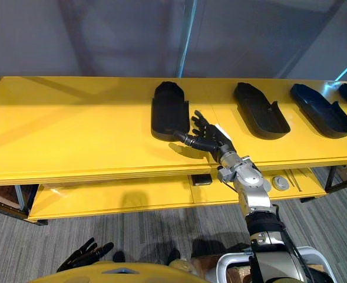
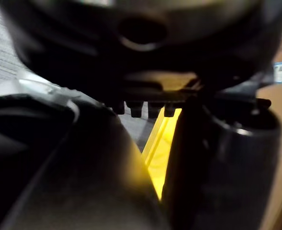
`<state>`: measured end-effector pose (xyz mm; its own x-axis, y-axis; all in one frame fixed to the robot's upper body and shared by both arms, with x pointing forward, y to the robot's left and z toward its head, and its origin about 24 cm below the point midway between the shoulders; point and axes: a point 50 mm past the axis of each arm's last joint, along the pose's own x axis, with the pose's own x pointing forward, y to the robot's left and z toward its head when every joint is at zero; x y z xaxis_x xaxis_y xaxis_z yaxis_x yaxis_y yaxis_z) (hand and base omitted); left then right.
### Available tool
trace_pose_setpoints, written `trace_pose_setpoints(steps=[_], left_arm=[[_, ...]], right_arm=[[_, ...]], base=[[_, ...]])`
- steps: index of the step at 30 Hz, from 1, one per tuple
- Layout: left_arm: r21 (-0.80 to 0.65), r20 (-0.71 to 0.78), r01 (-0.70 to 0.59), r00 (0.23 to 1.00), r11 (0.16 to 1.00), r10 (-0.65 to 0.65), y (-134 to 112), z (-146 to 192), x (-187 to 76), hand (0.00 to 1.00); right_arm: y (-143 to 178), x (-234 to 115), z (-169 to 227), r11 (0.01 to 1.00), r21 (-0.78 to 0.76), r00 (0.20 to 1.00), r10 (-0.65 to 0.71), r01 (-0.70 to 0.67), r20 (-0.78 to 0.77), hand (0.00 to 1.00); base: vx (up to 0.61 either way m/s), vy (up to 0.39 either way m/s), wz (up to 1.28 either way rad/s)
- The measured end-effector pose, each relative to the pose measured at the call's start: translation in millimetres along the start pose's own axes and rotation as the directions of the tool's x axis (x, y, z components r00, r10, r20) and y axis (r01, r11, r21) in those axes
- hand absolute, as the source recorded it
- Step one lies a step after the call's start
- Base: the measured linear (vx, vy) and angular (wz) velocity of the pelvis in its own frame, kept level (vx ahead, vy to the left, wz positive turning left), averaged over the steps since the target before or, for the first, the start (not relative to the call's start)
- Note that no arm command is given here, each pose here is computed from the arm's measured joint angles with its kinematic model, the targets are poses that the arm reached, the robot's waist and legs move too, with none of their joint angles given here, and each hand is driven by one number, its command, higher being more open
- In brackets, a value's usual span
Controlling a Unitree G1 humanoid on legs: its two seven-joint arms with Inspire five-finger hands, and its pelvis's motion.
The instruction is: Walk over and take three plastic housings, then place them on the shelf
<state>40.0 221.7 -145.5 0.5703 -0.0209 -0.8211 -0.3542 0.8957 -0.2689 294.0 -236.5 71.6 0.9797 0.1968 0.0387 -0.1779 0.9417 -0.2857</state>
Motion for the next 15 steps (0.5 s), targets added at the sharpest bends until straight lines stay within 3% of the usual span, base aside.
trace_pose_setpoints(steps=[3, 7, 10, 15], left_arm=[[-0.016, 0.009, -0.018, 1.0, 1.0, 0.018, 0.9, -4.8, -2.8, 1.0], [-0.046, 0.025, -0.052, 0.998, 0.998, 0.053, 1.9, -10.8, -5.0, 1.0], [-0.054, 0.017, -0.082, 0.996, 0.995, 0.083, 4.2, -16.9, -6.4, 1.0], [0.016, -0.005, -0.075, 0.997, 0.997, 0.075, 1.3, -16.0, -1.9, 1.0]], right_arm=[[-6.0, -11.4, 41.7, 0.989, -0.09, 0.972, -0.1, 0.122, 0.214, 1.0], [-27.3, -43.3, 94.0, 0.935, -0.065, 0.827, -0.274, 0.348, 0.491, 1.0], [-31.9, -64.6, 100.5, 0.908, 0.076, 0.743, -0.383, 0.413, 0.549, 1.0], [-23.6, -91.8, 68.2, 0.862, 0.227, 0.755, -0.507, 0.454, 0.415, 1.0]], base=[[0.02, 0.003, -0.23], [0.02, 0.016, -0.41], [0.01, 0.013, -0.46], [0.0, -0.001, -0.41]])
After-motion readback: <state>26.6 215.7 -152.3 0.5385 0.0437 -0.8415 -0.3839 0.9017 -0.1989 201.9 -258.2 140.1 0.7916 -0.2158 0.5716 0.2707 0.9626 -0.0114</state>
